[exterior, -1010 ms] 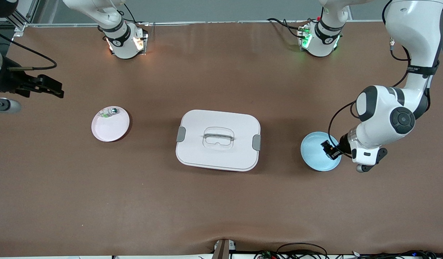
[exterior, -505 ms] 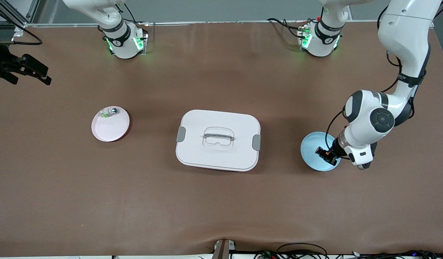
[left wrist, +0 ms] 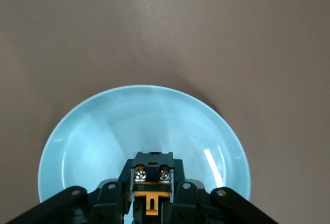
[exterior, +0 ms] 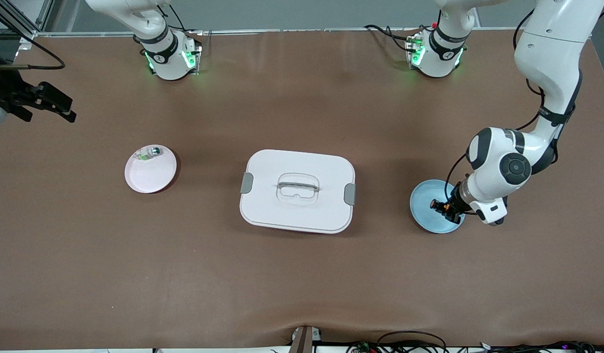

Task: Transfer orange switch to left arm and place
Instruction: 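Carry the switch to the blue plate while the right gripper withdraws, then lower the switch onto the blue plate and open the left gripper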

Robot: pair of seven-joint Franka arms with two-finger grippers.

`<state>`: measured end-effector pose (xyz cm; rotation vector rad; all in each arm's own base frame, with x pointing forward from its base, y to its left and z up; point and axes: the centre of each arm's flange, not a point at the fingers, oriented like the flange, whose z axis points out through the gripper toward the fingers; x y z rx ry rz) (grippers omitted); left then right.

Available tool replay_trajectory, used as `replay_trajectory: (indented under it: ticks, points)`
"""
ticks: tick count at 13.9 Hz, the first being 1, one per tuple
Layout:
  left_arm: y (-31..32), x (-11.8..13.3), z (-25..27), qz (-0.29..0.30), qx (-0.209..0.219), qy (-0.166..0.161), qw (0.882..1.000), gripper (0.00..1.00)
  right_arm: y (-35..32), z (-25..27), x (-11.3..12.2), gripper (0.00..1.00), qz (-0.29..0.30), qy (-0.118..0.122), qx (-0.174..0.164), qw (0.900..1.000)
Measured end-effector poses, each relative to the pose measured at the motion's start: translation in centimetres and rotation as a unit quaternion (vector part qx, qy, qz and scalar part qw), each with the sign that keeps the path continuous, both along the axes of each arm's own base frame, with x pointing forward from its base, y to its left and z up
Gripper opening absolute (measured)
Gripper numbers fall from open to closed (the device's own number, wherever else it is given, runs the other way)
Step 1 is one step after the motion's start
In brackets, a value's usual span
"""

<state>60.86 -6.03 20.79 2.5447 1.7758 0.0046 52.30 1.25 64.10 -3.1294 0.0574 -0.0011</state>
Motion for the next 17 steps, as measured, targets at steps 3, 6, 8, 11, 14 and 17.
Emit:
replay_trajectory:
  ticks: [3, 6, 8, 11, 14, 17]
  points:
    - [0.5, -0.3, -0.9, 0.006, -0.001, 0.008, 1.0, 0.33, 0.0, -1.3, 0.1, 1.0, -0.001, 0.007, 0.0, 1.0]
    - [0.5, -0.6, -1.5, 0.007, -0.001, 0.012, 1.0, 0.33, 0.1, -1.4, 0.0, 1.0, -0.001, 0.01, 0.002, 1.0]
    - [0.4, -0.7, -1.6, 0.003, 0.001, 0.012, 1.0, 0.33, 0.1, -1.4, 0.0, 1.0, -0.002, 0.01, 0.002, 1.0]
    - [0.4, -0.7, -1.6, -0.002, 0.005, 0.01, 1.0, 0.57, 0.2, -1.5, 0.0, 1.0, -0.001, 0.011, 0.002, 1.0]
    - [0.4, -0.4, -1.1, -0.003, 0.005, 0.001, 1.0, 0.85, 0.3, -1.5, 0.0, 1.0, 0.0, 0.011, 0.003, 1.0]
    - [0.2, 0.4, 0.8, -0.027, 0.009, -0.02, 0.999, 1.0, 0.3, -1.5, 0.0, 1.0, 0.0, 0.011, 0.003, 1.0]
